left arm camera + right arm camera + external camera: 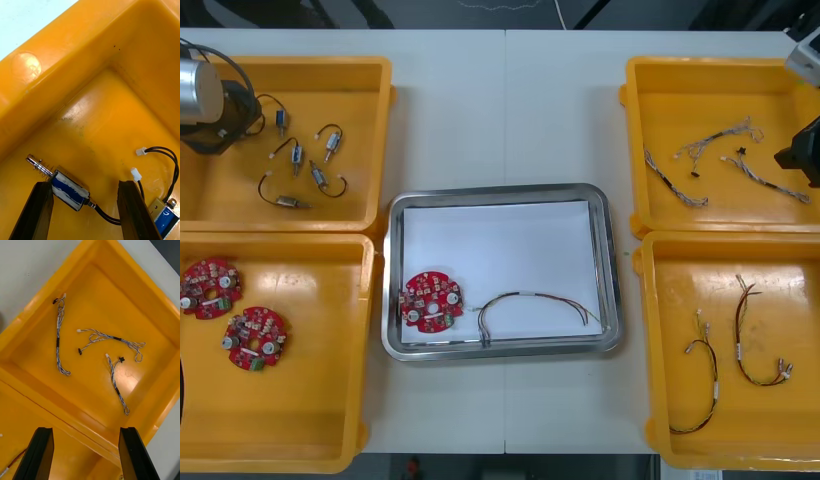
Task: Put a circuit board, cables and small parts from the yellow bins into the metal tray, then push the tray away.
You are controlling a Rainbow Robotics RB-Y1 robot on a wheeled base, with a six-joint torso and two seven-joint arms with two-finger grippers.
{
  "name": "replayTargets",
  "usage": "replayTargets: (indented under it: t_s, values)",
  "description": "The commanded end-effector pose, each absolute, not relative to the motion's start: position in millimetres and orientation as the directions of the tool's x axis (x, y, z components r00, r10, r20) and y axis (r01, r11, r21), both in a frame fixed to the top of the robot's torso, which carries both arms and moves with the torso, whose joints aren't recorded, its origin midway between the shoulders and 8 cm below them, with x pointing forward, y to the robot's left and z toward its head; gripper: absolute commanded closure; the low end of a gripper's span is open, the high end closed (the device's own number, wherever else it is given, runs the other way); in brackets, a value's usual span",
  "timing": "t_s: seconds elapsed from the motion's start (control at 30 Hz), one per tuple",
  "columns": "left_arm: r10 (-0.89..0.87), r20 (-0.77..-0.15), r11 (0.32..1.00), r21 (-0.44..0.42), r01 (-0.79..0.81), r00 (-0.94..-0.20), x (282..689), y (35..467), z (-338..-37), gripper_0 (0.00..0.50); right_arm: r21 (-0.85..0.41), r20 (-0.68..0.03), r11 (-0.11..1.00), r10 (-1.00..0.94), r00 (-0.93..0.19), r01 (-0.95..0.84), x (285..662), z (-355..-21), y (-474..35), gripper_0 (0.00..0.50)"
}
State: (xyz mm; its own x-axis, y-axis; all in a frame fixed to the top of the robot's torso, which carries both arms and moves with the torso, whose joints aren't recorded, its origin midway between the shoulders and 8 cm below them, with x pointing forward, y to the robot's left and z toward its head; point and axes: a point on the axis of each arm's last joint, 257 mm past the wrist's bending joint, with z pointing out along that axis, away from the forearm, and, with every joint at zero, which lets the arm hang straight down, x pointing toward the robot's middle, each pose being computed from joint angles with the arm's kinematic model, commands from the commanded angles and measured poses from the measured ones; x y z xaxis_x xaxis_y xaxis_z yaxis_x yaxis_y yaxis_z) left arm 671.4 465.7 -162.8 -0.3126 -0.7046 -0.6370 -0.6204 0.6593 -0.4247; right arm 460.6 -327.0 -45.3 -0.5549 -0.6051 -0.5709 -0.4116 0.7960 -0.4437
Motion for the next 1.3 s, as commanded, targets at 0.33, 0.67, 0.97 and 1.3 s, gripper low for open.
replayTargets:
  t_s: [0.33, 0.67, 0.97, 1.3]
  values:
    - [-0.593, -0.701, 0.751, -0.305, -0.586, -0.396, 665, 469, -185, 0.0, -0.126, -0.701, 0.99, -0.139, -0.7, -0.07, 487, -27, -355, 0.0]
    - [-0.584, -0.702, 0.756, -0.289, -0.587, -0.407, 662, 470, -191, 0.5, 0.081, -0.67, 0.97, 0.223, -0.708, 0.229, 521, -27, -363, 0.0]
    - [-0.586, -0.687, 0.753, -0.267, -0.601, -0.429, 655, 471, -180, 0.5, 0.288, -0.492, 0.828, 0.559, -0.667, 0.482, 551, -30, -361, 0.0]
    - [-0.539, -0.617, 0.795, -0.148, -0.588, -0.574, 615, 460, -126, 0.5, 0.333, -0.315, 0.577, 0.814, -0.489, 0.746, 560, -33, -386, 0.0]
